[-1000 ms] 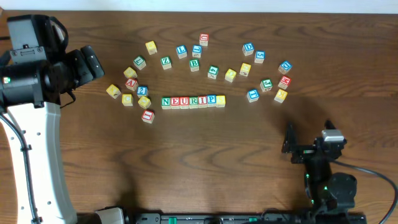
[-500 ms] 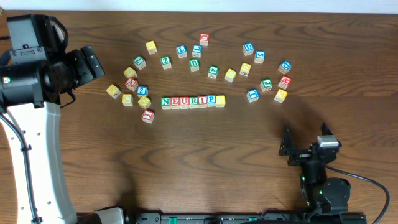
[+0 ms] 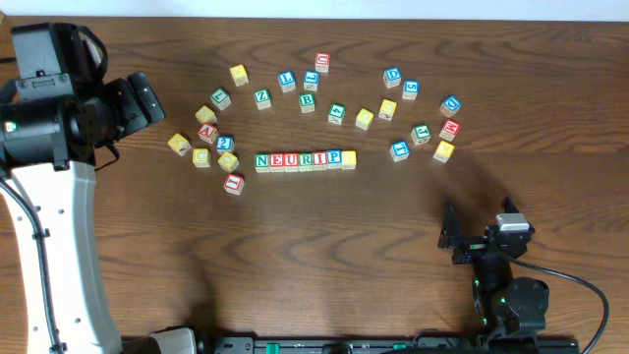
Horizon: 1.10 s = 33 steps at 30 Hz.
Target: Spell out NEURIPS
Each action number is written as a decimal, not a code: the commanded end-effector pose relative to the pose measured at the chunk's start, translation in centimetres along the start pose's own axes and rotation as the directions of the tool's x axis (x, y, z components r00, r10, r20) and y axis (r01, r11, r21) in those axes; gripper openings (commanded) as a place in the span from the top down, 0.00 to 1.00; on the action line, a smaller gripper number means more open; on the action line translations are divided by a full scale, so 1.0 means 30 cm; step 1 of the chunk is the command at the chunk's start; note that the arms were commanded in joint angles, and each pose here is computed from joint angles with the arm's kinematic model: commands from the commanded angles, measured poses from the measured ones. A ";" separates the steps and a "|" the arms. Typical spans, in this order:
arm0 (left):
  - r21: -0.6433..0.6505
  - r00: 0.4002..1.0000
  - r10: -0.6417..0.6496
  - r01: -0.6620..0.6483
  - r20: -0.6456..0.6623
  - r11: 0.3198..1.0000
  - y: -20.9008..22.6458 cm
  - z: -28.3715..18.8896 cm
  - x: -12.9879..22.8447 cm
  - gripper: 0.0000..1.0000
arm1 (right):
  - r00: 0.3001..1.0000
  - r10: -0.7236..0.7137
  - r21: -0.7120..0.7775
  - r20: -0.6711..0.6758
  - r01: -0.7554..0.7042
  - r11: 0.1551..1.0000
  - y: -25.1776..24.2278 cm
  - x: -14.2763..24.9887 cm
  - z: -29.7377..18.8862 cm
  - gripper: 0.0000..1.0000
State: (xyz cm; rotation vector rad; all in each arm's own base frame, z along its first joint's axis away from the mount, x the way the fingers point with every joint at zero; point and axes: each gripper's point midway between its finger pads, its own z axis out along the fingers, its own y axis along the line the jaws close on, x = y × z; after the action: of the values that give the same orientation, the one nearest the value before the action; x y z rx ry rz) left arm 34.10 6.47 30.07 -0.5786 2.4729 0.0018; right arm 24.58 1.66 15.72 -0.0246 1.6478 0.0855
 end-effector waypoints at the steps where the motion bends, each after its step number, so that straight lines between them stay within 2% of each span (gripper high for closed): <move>1: -0.005 1.000 0.005 -0.005 0.013 1.000 0.005 -0.012 -0.012 0.02 | 1.000 -0.011 0.003 0.002 0.011 1.000 -0.004 0.002 0.000 0.01; 33: -0.008 1.000 0.018 -0.018 0.021 1.000 0.014 -0.035 0.015 0.02 | 1.000 -0.011 0.003 0.002 0.011 1.000 -0.004 0.002 0.000 0.01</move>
State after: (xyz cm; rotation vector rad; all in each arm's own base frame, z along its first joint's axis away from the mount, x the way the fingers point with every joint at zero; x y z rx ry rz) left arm 34.07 6.47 30.08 -0.5741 2.4728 0.0031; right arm 24.58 1.66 15.72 -0.0246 1.6478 0.0855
